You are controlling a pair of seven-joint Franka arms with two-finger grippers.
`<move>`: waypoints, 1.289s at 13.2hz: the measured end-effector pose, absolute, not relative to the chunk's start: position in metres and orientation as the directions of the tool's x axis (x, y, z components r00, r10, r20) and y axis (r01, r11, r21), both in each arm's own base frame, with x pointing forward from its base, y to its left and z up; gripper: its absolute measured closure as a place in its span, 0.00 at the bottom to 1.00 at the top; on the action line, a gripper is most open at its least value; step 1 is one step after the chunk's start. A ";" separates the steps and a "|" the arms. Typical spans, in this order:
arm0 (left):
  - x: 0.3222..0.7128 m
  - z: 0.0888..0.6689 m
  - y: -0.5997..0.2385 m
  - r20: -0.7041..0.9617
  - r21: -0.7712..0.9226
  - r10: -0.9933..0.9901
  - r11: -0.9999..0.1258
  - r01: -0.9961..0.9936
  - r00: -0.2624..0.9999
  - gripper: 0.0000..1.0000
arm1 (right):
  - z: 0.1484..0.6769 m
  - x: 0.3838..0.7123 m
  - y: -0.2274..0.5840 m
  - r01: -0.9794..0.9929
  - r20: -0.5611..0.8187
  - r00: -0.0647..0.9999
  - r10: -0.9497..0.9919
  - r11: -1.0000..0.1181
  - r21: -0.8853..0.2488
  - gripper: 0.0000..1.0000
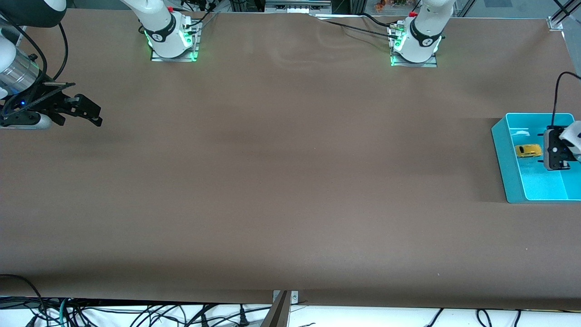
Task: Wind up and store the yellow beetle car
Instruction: 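Open the left gripper to release the car inside the bin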
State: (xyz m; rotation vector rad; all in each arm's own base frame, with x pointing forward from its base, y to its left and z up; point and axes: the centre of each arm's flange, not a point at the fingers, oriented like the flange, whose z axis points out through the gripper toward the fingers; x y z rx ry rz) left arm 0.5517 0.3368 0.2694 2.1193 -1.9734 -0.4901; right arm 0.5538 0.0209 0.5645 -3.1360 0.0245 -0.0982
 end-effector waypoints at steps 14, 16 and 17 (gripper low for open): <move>0.606 0.546 0.027 -0.198 0.256 -0.661 -0.748 -0.613 0.724 0.00 | 0.565 0.554 0.021 -0.016 0.064 0.998 -0.017 -1.000 -0.004 0.00; 0.596 0.565 -0.003 -0.187 0.193 -0.552 -0.832 -0.520 0.813 0.00 | 0.565 0.555 0.020 -0.017 0.064 0.998 -0.017 -1.000 -0.004 0.00; 0.592 0.570 -0.012 -0.169 0.157 -0.527 -0.849 -0.505 0.833 0.00 | 0.565 0.555 0.020 -0.016 0.064 0.998 -0.017 -1.000 -0.004 0.00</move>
